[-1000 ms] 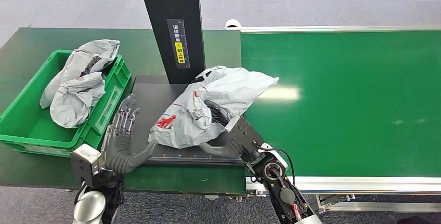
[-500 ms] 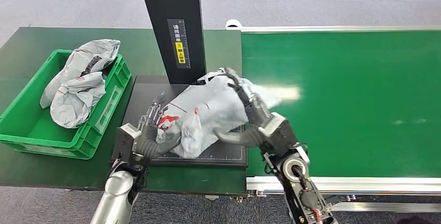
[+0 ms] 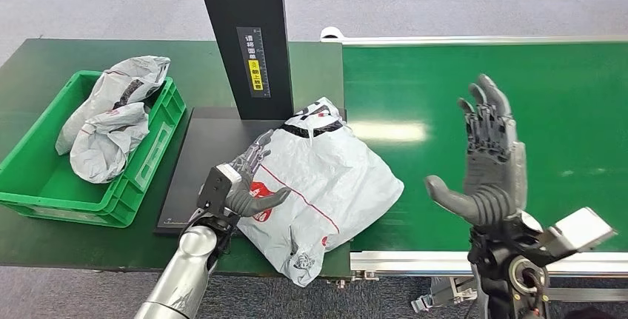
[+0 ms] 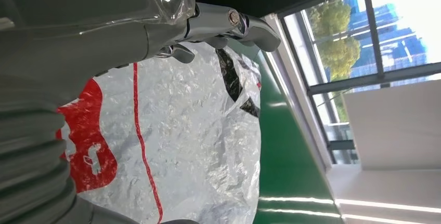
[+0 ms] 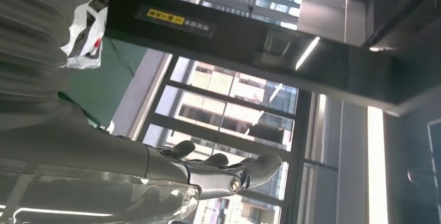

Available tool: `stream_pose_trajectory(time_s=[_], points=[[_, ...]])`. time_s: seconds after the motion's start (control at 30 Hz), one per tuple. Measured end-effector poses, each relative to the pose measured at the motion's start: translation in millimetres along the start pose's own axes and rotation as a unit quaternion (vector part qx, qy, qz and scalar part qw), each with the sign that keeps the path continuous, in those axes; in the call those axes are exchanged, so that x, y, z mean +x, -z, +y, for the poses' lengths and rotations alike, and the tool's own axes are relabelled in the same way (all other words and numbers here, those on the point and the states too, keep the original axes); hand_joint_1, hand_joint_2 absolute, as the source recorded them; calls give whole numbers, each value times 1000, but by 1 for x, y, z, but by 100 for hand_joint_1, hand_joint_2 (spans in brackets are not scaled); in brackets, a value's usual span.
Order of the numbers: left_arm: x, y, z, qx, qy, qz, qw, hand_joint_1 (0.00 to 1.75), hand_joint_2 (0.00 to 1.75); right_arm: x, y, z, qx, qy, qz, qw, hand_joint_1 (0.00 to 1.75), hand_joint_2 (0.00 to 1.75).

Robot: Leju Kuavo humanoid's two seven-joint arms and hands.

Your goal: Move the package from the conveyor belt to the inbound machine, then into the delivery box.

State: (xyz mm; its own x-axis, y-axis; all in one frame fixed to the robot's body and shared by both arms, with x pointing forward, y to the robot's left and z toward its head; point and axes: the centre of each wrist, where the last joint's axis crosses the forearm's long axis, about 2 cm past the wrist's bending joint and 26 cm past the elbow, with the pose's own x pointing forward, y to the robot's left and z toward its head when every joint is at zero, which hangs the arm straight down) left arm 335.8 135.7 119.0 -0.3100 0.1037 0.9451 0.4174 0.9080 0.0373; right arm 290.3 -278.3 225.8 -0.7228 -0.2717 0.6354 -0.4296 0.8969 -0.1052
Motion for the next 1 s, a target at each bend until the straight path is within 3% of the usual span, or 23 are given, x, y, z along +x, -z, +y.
stream_pose_trajectory(time_s=[0.17, 0.4, 0.73, 0.87, 0.93, 1.0], points=[[-8, 5, -12, -41, 41, 26, 998, 0, 175, 10, -17, -12, -30, -6, -1, 1000, 0, 175], [-24, -2, -30, -81, 68, 71, 992, 0, 175, 11, -20, -16, -49, -8, 2, 999, 0, 175], [-31, -3, -34, -98, 80, 94, 988, 0, 175, 11, -21, -17, -58, -7, 1, 998, 0, 175], [-33, -2, -38, -117, 134, 112, 978, 168, 175, 11, -23, -15, -63, -5, 6, 998, 0, 175], [-33, 0, -41, -121, 215, 113, 963, 175, 175, 11, -24, -14, -66, -2, 8, 998, 0, 175], [-31, 3, -45, -121, 330, 103, 930, 175, 175, 10, -26, -14, -69, 2, 10, 998, 0, 175]])
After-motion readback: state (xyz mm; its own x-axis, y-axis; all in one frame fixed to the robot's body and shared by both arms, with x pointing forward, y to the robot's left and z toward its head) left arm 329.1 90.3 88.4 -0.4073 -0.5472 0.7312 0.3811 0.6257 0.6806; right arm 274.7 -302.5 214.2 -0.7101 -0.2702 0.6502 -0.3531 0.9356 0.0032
